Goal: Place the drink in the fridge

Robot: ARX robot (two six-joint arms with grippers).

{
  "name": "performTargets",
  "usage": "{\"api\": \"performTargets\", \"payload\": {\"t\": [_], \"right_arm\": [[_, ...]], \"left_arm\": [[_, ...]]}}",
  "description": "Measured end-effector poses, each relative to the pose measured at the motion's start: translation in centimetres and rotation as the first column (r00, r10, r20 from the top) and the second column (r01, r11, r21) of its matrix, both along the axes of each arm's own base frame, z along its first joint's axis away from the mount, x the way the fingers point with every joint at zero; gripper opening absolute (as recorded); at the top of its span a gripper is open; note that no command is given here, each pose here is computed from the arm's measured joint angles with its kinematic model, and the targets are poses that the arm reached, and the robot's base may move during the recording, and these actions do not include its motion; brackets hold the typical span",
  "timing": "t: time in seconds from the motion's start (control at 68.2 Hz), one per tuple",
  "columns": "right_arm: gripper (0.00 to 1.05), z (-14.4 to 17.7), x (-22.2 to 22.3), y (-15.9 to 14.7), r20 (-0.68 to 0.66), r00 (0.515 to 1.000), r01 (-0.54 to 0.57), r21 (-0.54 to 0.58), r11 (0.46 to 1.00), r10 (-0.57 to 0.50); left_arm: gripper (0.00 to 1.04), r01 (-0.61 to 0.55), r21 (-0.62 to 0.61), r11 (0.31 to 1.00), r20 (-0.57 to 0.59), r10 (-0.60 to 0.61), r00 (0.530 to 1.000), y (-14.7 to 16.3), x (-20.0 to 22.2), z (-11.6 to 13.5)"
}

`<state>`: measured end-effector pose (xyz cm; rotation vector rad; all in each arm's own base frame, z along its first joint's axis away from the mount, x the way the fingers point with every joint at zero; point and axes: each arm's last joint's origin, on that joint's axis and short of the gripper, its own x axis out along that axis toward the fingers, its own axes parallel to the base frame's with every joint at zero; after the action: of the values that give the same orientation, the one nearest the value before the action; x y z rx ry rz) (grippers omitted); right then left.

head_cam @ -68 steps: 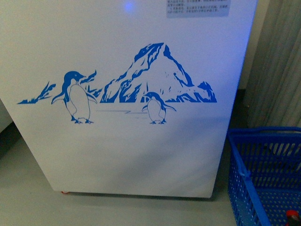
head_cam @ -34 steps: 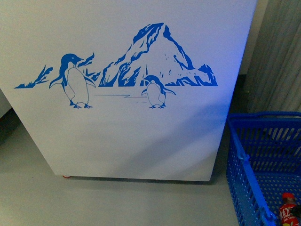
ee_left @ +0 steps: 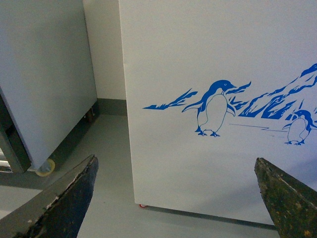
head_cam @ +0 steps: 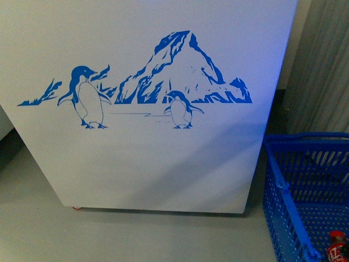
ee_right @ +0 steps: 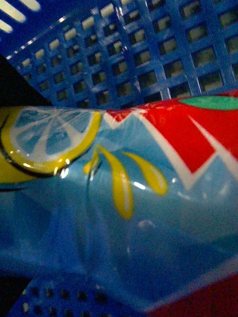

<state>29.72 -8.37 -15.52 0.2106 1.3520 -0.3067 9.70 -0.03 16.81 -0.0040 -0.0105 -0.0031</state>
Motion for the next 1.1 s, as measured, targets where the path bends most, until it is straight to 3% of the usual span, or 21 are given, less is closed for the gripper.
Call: {"api": "performTargets", "payload": {"t": [0.205,0.366,0.44,0.498,0.586,0.616,0.792,1.099], "right_arm": [[0.42,8.2,0.5,0.9,0.174,0.984,-0.035,-0.036,0.999,0.041],[0.41,21.6,-0.4,2.5,0.430,0.893,-0.118,-0.067,0.991,0.135],[0.41,28.2,-2.1,3.2,0.561,0.811,-0.157,-0.071,0.985,0.169],[0.41,34.4,-4.1,3.9,0.693,0.694,-0.175,-0.098,0.980,0.193],[0.41,38.7,-6.2,4.7,0.780,0.586,-0.178,-0.139,0.974,0.218],[0.41,40.6,-7.4,5.1,0.820,0.525,-0.184,-0.154,0.971,0.229],[0.41,46.9,-13.6,7.6,0.923,0.269,-0.183,-0.232,0.955,0.276],[0.41,49.1,-19.5,9.1,0.964,0.128,-0.057,-0.228,0.972,0.233]], "left_arm": [[0.97,0.000,0.000,1.000,0.000,0.000,1.000,0.0,0.0,0.0],[0.97,0.000,0.000,1.000,0.000,0.000,1.000,0.0,0.0,0.0],[0.97,0.000,0.000,1.000,0.000,0.000,1.000,0.0,0.0,0.0],[0.97,0.000,0.000,1.000,0.000,0.000,1.000,0.0,0.0,0.0],[0.97,0.000,0.000,1.000,0.000,0.000,1.000,0.0,0.0,0.0],[0.97,0.000,0.000,1.000,0.000,0.000,1.000,0.0,0.0,0.0],[0.97,0.000,0.000,1.000,0.000,0.000,1.000,0.0,0.0,0.0],[0.97,0.000,0.000,1.000,0.000,0.000,1.000,0.0,0.0,0.0]]}}
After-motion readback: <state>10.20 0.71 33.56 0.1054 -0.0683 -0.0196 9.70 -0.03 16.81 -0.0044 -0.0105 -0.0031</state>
